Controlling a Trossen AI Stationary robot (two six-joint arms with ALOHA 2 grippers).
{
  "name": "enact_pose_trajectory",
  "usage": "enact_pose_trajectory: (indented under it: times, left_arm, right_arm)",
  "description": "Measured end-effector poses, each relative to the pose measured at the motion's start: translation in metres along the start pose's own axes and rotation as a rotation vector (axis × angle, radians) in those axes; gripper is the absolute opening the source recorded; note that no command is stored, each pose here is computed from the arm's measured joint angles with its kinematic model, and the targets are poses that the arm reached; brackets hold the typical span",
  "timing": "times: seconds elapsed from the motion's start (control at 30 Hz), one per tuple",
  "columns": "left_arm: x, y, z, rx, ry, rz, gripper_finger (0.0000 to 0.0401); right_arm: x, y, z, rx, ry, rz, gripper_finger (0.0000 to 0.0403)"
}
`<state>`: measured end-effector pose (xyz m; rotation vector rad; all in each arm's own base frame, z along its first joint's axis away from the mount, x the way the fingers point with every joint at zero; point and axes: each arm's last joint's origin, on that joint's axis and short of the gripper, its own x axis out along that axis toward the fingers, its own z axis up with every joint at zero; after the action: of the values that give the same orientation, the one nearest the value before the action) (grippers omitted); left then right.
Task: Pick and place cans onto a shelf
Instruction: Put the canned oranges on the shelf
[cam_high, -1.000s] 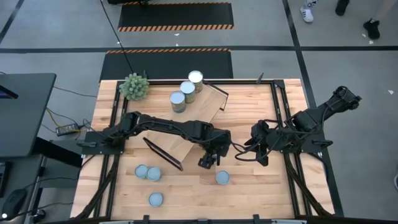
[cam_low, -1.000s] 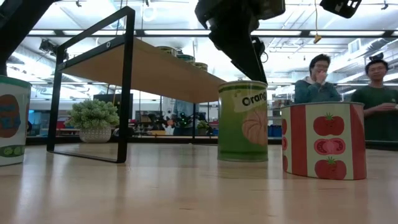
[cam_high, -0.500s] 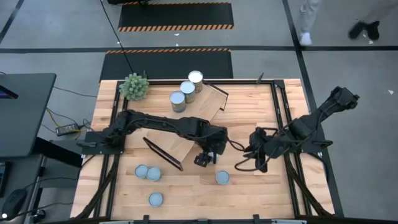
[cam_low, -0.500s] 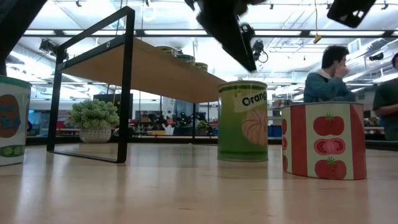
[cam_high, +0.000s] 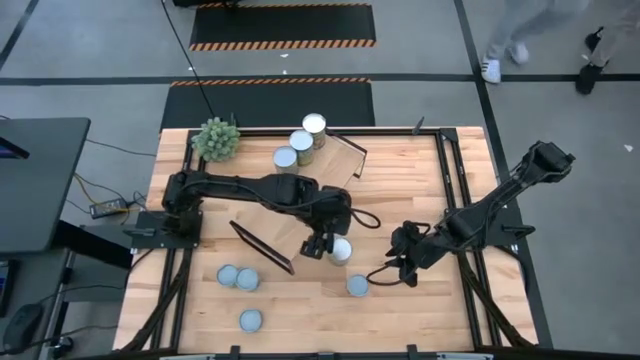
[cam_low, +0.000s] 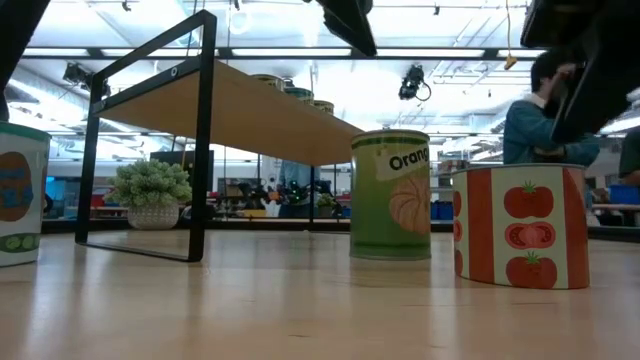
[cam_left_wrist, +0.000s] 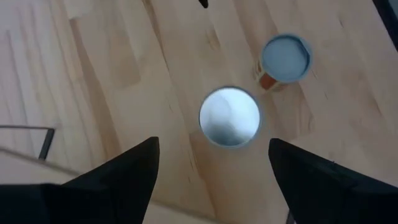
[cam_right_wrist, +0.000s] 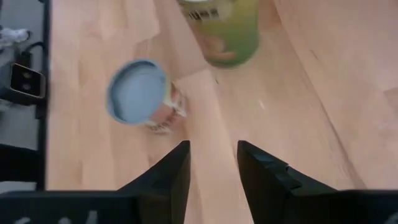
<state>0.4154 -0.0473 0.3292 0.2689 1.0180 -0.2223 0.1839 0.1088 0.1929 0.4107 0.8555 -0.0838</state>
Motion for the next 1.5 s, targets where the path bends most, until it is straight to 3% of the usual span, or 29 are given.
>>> enact_pose_trajectory:
  times: [0.23,0.43,0.57,0.87,1.5]
  left_arm:
    - [-0.013,0.004,-0.007,-0.015,0.038,-0.004,0.0306]
    - [-0.018,0.017,-0.011,-0.101,0.027,-0.006,0.0306]
    - [-0.020,0.023,-0.011,-0.117,0.001,-0.030,0.0306]
    - [-0.020,0.034,-0.008,-0.136,-0.057,0.018,0.0306]
    - [-0.020,0.042,-0.009,-0.118,-0.054,0.071,0.0306]
  right_arm:
    - [0.034,-0.009,-0.012,-0.018,-0.063,0.025,0.0211]
    - [0.058,-0.017,-0.018,-0.154,-0.274,-0.008,0.0301]
    - [0.070,-0.026,-0.023,-0.218,-0.377,-0.058,0.0332]
    - [0.095,-0.039,-0.035,-0.323,-0.427,-0.092,0.0352]
    - [0.123,-0.058,-0.014,-0.384,-0.590,0.094,0.0358]
